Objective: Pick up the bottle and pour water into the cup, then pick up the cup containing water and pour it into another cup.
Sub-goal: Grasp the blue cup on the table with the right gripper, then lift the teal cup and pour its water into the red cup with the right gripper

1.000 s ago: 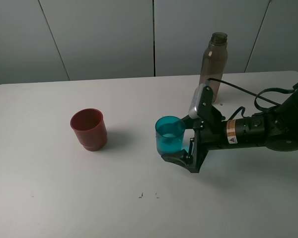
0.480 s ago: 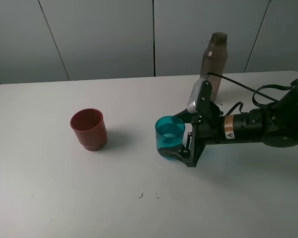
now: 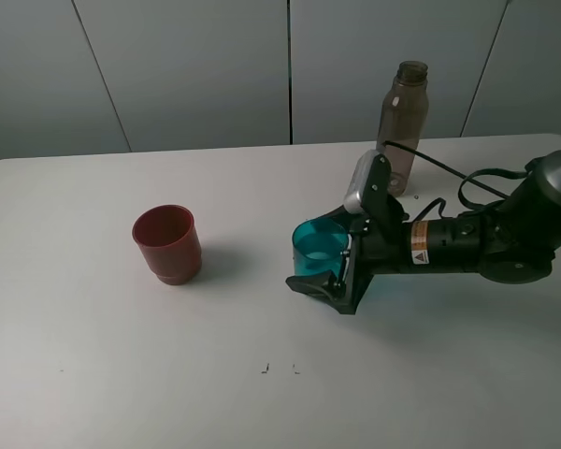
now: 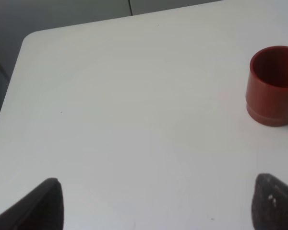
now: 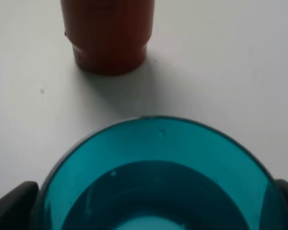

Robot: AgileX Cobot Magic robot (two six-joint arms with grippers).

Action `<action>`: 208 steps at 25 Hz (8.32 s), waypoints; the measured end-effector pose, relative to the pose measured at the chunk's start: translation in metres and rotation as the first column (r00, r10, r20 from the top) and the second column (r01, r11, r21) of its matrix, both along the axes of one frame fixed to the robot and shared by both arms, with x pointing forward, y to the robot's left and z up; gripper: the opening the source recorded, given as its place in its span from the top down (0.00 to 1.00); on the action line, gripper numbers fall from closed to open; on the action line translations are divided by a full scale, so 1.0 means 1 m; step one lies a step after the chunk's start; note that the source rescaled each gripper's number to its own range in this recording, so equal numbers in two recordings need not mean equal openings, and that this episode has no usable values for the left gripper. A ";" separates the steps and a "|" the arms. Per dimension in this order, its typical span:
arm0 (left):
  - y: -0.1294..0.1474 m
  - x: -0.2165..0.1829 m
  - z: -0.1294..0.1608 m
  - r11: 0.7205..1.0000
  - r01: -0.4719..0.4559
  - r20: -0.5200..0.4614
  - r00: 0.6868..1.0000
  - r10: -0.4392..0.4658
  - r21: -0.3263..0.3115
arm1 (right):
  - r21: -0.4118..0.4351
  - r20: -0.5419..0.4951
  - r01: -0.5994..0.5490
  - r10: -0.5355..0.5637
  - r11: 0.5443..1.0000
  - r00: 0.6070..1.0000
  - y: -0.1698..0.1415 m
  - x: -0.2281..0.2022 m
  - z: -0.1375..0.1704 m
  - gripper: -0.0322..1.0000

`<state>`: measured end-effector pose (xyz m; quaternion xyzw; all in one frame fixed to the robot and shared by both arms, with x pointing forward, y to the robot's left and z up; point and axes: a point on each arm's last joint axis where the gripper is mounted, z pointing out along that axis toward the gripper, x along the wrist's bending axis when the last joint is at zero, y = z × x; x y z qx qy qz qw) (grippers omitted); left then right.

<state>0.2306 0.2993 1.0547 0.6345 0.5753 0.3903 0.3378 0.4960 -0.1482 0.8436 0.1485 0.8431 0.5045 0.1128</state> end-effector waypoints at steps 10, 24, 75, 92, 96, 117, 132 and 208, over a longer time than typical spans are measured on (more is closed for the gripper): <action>0.000 0.000 0.000 1.000 0.000 0.000 1.000 0.000 0.000 | 0.012 -0.002 0.007 -0.007 1.000 1.000 0.001 0.000 -0.001 0.09; 0.000 0.000 0.000 1.000 0.000 0.000 1.000 0.000 0.000 | 0.008 -0.010 0.008 -0.008 1.000 1.000 0.001 0.001 -0.001 0.89; 0.000 0.000 0.000 1.000 0.000 0.000 1.000 0.000 0.000 | 0.078 0.080 0.330 -0.335 0.941 0.939 0.064 0.063 0.144 0.89; 0.000 0.000 0.000 1.000 0.001 0.000 1.000 -0.001 0.002 | 0.100 0.008 0.299 -0.301 0.949 0.954 0.124 0.113 0.108 0.89; 0.000 0.000 0.000 1.000 0.001 0.000 1.000 -0.001 0.002 | 0.099 0.017 0.270 -0.273 0.958 0.962 0.140 0.117 0.100 0.89; 0.000 0.000 0.000 1.000 0.001 0.000 1.000 -0.001 0.002 | -0.115 0.335 -0.003 0.041 0.993 0.941 0.164 0.103 0.093 0.89; 0.000 0.000 0.000 1.000 0.001 0.000 1.000 -0.001 0.002 | -0.209 0.461 -0.065 0.157 0.976 0.873 0.167 0.100 0.093 0.89; 0.000 0.000 0.000 1.000 0.001 0.000 1.000 -0.001 0.002 | -0.460 0.697 -0.146 0.458 0.876 0.552 0.191 0.096 0.086 0.89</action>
